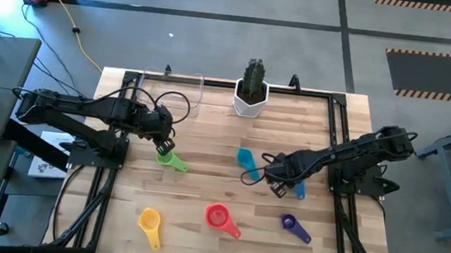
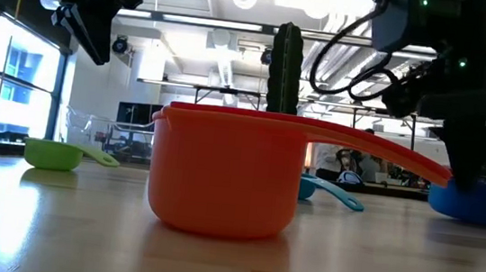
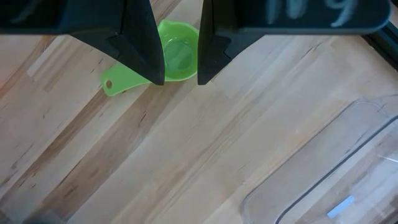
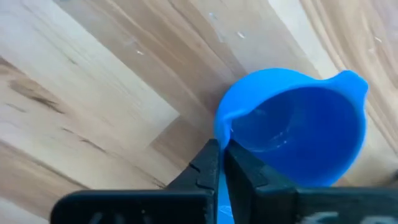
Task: Nest measuring cups in basket
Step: Stack the dark blue measuring cup on the pink measuring cup
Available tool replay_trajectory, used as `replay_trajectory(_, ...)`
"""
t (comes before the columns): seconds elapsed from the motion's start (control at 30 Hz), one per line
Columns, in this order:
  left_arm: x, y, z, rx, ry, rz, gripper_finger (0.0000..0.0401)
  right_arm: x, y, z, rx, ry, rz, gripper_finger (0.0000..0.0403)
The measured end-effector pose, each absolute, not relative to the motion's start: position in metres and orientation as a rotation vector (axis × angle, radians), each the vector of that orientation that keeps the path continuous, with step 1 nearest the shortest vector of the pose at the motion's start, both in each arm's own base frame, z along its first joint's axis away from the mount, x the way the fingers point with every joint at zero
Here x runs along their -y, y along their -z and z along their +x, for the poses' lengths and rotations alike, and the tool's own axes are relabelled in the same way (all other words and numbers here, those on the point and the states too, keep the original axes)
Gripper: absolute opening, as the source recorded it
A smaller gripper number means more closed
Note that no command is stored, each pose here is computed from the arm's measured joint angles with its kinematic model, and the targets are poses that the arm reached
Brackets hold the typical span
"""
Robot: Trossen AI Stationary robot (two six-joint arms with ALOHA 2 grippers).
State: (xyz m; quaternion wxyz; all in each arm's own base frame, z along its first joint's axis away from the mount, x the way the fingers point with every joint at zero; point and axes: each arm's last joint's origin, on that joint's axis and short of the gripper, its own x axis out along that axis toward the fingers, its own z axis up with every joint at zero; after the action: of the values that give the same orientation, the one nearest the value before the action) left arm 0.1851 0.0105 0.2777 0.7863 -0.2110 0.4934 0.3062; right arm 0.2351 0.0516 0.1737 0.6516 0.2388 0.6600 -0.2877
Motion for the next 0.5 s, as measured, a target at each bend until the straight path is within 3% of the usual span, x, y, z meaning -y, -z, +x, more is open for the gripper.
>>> replay_trajectory(0.5, -0.011, -0.278, 0.185, -1.064, -0.659, -0.453, 0.0086, -0.055, -0.194, 0.251, -1.405, 0.646, 0.594, 0.0001)
